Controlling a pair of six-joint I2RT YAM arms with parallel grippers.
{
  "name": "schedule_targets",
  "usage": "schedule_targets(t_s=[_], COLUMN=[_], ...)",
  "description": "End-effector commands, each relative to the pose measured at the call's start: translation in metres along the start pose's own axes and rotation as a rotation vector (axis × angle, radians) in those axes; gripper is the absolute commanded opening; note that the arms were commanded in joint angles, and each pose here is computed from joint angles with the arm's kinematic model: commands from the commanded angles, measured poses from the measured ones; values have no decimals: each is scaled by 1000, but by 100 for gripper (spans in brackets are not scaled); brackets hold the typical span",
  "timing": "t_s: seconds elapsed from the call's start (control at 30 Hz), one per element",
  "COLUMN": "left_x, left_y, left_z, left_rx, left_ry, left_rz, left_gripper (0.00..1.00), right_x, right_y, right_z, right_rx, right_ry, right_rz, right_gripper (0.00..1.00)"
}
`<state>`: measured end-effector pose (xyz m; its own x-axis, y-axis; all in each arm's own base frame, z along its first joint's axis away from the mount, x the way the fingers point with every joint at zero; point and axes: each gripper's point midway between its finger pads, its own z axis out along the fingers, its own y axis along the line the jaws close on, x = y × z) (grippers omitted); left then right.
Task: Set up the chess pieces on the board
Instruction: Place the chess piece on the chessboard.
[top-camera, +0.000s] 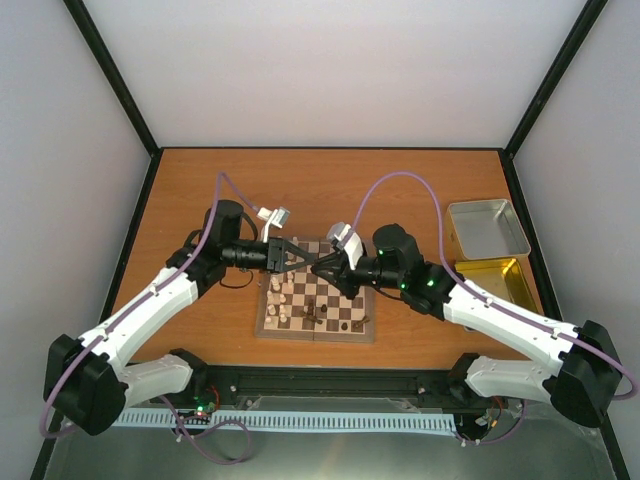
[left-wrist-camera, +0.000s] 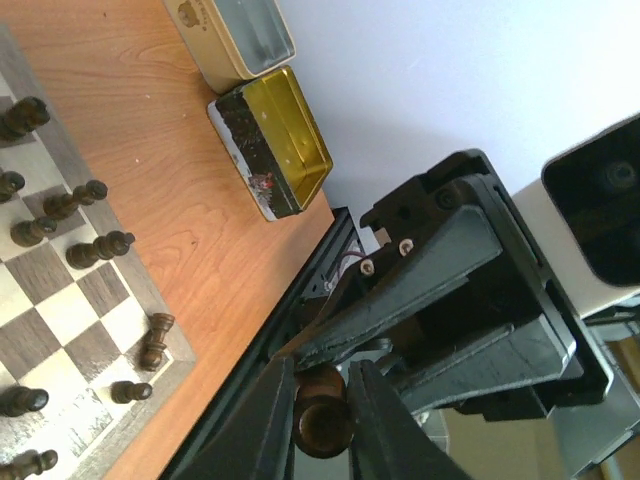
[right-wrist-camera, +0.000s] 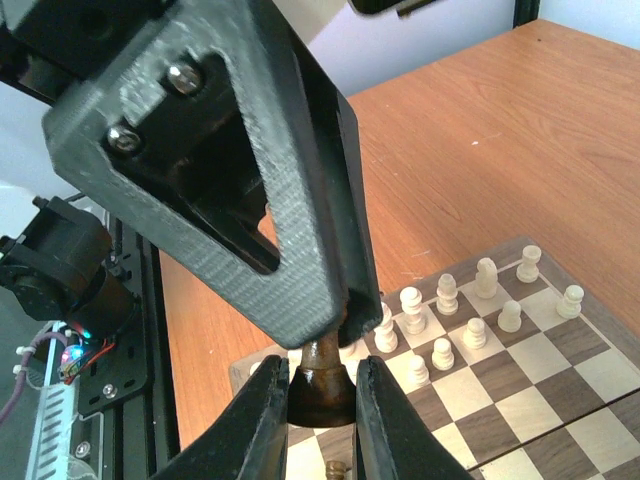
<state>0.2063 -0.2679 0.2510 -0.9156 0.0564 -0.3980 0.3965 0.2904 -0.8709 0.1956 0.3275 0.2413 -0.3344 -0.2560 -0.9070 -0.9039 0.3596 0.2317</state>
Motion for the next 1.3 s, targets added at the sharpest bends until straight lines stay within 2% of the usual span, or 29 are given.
schedule_targets(t_s=[0.0, 0.03, 0.13, 0.2, 0.3, 0.4, 0.6, 0.73, 0.97, 1.13, 1.27], left_x=[-6, -6, -9, -12, -16, -20, -19, -13, 14, 39, 73], left_y=[-12, -11, -10, -8, -1, 12, 20, 29, 45, 53, 62], left_z=[0, 0, -2, -4, -7, -11, -4, 15, 52, 77, 97], left_rx=[41, 38, 19, -8, -65, -151, -259, -378, -535, -627, -681], left_ry=[-14, -16, -40, -62, -99, -131, -142, -126, -76, -31, 33], left_rz=[52, 51, 62, 75, 92, 105, 183, 252, 376, 459, 524], left_gripper=[6, 4, 3, 3, 3, 4, 4, 3, 2, 2, 1], right_x=[-14, -14, -16, -18, -22, -20, 22, 46, 97, 118, 126], right_y=[1, 0, -7, -9, -19, -42, -103, -127, -149, -149, -148], right_z=[-2, -3, -7, -13, -28, -46, -75, -91, -109, -108, -107], right_rx=[0, 8, 58, 77, 152, 293, 675, 829, 950, 947, 942], right_ry=[-26, -28, -39, -62, -127, -184, -109, -80, -32, 4, 18], right_rz=[-2, 7, 85, 133, 216, 318, 496, 593, 771, 825, 837], right_gripper=[7, 11, 45, 55, 62, 64, 65, 64, 65, 65, 65])
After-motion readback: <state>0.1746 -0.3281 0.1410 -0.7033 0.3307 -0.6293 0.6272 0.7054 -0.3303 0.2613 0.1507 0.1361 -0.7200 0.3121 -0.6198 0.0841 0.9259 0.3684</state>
